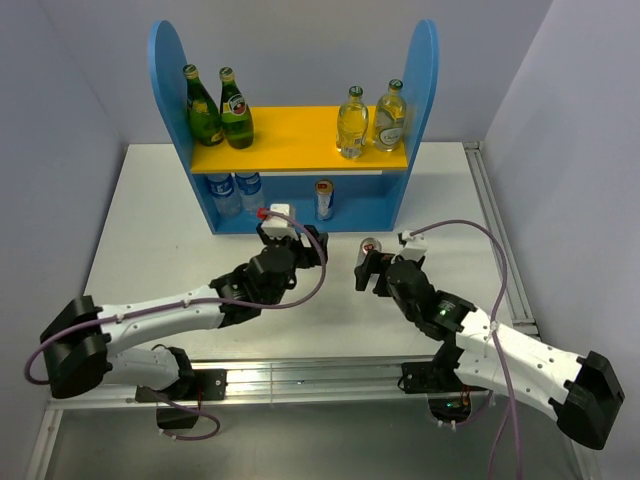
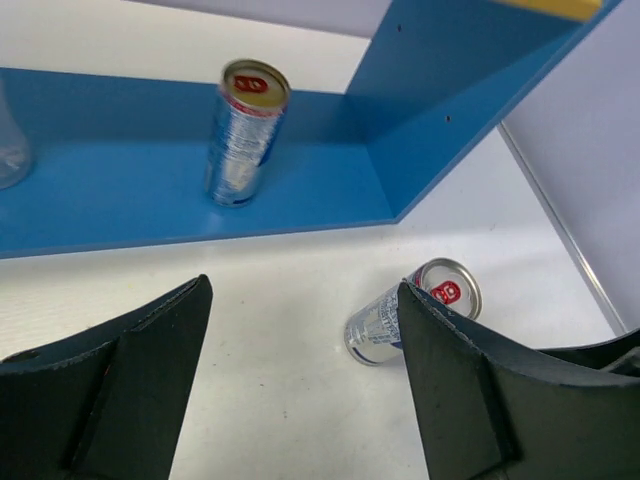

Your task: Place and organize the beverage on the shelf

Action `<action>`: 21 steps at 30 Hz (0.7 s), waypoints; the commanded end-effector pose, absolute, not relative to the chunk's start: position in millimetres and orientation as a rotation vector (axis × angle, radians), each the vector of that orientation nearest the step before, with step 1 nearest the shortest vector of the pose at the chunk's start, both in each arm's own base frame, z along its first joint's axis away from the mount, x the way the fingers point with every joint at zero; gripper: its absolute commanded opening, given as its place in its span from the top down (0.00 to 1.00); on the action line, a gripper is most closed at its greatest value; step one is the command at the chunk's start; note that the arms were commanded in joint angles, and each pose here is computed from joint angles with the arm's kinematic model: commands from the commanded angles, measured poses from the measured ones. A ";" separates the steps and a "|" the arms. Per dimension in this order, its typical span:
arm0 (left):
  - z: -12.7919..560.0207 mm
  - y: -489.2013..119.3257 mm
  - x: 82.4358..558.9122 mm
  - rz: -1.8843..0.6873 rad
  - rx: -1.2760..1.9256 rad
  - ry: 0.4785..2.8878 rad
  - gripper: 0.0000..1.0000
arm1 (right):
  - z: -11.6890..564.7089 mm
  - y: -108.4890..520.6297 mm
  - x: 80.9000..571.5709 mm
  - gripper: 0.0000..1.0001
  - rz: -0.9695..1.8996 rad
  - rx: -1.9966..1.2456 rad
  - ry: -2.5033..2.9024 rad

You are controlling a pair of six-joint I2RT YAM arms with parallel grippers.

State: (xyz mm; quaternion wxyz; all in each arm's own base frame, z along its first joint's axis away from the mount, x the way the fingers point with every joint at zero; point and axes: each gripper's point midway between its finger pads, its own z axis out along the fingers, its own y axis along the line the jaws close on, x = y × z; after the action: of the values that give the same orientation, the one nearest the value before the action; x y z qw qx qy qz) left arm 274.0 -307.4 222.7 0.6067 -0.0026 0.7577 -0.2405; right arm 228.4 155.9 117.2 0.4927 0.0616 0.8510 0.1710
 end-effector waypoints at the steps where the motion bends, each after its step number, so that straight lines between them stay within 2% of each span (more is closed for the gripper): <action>1: 234.8 -284.5 268.8 -0.532 -0.085 1.728 0.19 | 126.2 168.6 236.6 0.00 0.472 0.187 2.021; 10: 239.5 -252.1 259.2 -0.494 -0.138 1.692 0.20 | 106.8 157.6 271.3 0.00 0.206 0.264 2.013; 21: 229.6 -235.6 253.6 -0.488 -0.169 1.684 0.20 | 100.2 144.0 299.8 0.03 0.111 0.431 1.836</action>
State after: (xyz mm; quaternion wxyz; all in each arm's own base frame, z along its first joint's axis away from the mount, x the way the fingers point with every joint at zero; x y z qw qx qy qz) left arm 254.3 -238.4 219.0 0.6296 -0.0518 0.7490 -0.2000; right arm 283.1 150.8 79.7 0.5345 0.1245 0.8348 0.0435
